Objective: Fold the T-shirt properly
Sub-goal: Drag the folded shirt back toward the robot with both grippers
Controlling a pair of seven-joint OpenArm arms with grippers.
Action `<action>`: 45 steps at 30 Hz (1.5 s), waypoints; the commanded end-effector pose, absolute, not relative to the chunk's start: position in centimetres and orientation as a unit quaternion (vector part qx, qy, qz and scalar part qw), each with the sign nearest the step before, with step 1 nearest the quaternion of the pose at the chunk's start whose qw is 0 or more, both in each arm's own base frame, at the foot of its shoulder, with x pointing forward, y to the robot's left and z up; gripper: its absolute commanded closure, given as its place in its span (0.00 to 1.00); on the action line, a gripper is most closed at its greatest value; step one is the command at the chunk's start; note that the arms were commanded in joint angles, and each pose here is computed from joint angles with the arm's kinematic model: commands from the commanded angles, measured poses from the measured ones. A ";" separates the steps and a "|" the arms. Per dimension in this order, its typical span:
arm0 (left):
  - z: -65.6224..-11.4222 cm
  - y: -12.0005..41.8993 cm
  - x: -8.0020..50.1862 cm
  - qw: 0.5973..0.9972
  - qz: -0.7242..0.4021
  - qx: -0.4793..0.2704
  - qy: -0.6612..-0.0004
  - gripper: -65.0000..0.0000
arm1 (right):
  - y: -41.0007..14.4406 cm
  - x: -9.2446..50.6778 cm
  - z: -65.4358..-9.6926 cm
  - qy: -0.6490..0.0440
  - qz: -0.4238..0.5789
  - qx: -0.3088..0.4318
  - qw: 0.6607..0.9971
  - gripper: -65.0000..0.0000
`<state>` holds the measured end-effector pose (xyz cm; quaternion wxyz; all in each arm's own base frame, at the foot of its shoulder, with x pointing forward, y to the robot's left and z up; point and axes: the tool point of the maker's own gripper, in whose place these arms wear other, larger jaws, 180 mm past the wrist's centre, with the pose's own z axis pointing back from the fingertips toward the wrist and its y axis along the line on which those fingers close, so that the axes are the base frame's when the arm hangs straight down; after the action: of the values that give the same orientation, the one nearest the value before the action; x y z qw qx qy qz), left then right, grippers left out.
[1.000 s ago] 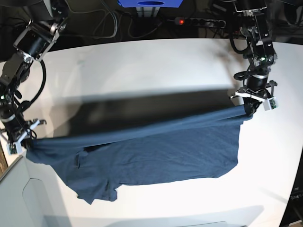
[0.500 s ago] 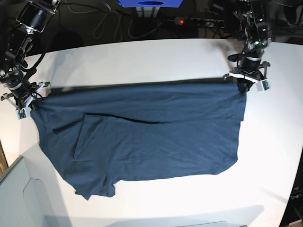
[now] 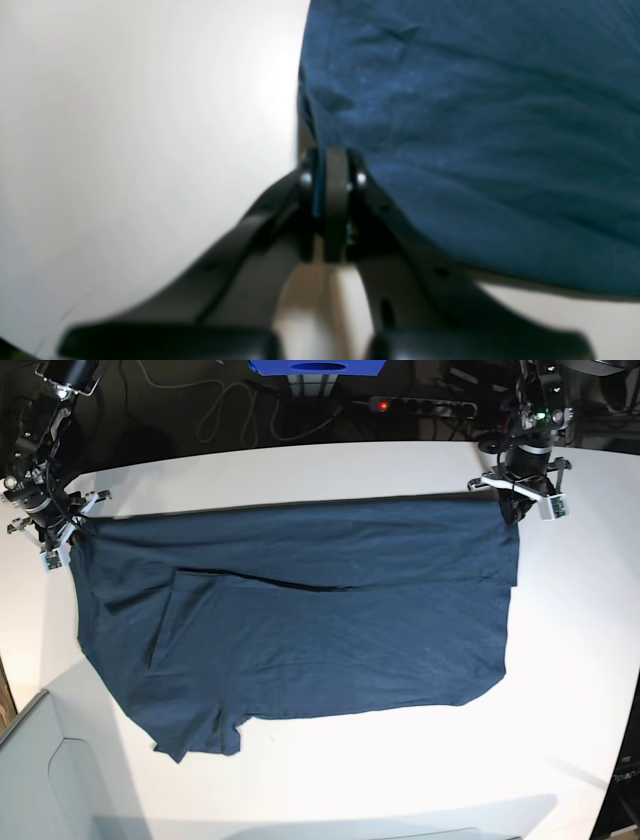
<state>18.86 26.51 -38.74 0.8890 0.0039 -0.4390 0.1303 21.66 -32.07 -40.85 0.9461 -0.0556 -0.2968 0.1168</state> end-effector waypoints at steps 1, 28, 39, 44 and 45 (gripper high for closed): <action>-37.8 26.9 18.9 0.884 0.122 0.011 -0.451 1.00 | -33.0 21.9 -39.3 -0.312 0.126 -0.073 0.939 1.00; -39.6 27.4 12.3 0.915 0.124 0.027 -0.383 1.00 | -32.6 16.1 -40.4 -0.263 0.135 -0.079 0.952 0.99; -39.7 27.6 12.0 0.916 0.127 0.030 -0.378 1.00 | -32.7 16.3 -40.4 -0.264 0.134 -0.078 0.952 0.99; -39.9 27.7 11.9 0.917 0.128 0.031 -0.376 1.00 | -32.7 16.2 -40.4 -0.262 0.136 -0.079 0.952 0.99; -39.9 27.7 11.9 0.917 0.128 0.031 -0.376 1.00 | -32.7 16.2 -40.4 -0.262 0.136 -0.079 0.952 0.99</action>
<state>11.72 27.29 -40.46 0.9207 0.0249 -0.3664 0.1323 15.60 -32.15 -41.38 0.9574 -0.0701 -0.2501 0.1259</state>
